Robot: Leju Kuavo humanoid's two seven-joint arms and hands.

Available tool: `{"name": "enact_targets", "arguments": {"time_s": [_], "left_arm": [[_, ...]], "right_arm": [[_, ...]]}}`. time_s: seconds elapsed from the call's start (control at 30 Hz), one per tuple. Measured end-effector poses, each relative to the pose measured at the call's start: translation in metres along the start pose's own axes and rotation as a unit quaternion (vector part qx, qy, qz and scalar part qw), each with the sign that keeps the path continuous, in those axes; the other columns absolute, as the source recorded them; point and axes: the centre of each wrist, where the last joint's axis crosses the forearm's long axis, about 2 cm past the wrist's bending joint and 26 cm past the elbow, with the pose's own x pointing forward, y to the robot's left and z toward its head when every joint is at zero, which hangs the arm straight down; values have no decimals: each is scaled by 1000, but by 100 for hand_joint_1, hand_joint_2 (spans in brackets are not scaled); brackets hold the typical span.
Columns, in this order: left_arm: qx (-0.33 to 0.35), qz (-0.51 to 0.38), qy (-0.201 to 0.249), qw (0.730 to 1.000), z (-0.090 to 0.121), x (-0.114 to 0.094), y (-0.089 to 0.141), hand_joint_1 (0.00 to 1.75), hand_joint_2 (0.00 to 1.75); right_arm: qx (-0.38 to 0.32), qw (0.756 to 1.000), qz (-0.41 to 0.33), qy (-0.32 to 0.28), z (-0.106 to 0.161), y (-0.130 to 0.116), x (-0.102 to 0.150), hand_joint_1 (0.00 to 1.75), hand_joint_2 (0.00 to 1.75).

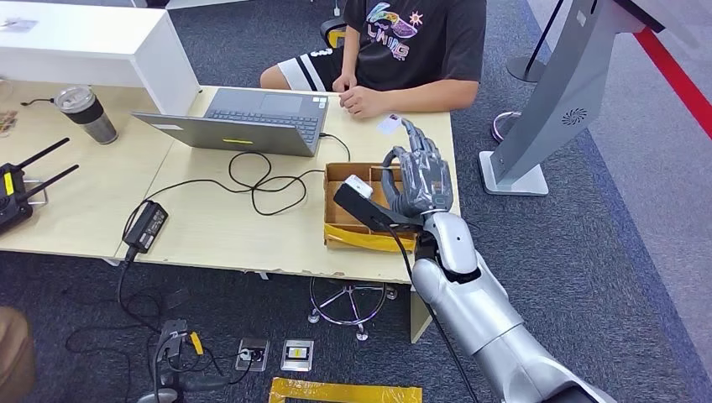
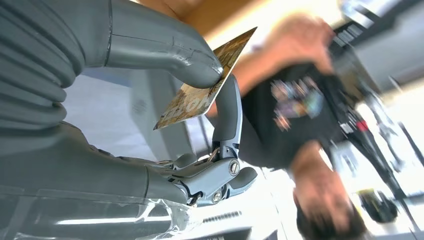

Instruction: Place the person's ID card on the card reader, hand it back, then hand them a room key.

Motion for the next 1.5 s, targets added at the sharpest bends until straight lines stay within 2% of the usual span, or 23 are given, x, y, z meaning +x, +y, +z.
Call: {"name": "enact_targets", "arguments": {"time_s": [0.27, 0.4, 0.5, 0.6, 0.77, 0.9, 1.13, 1.5], "left_arm": [[2, -1, 2, 1000, 2, -5, 1, 0, 175], [-7, -9, 2, 1000, 2, -4, -3, 0, 175], [-19, -19, 4, 1000, 0, 1, -11, 0, 175], [-27, -26, 5, 999, -1, 6, -21, 0, 175], [-39, -39, 1, 998, -1, 12, -39, 0, 175], [-50, -46, 1, 998, 1, 12, -51, 0, 175], [-63, -52, -4, 997, 3, 12, -64, 0, 175], [-67, -50, -8, 996, 6, 10, -77, 0, 175]], "right_arm": [[-158, 986, -8, -58, -44, -113, 19, 175, 175], [-211, 973, 15, -94, -57, -151, 33, 175, 175], [-229, 966, 52, -112, -72, -170, 41, 175, 175], [-208, 969, 74, -111, -88, -169, 46, 175, 175], [-118, 983, 108, -88, -102, -147, 56, 175, 175], [-63, 984, 148, -71, -105, -130, 51, 175, 175], [15, 974, 219, -50, -103, -106, 38, 175, 175], [64, 949, 306, -49, -100, -93, 29, 175, 175]]}}
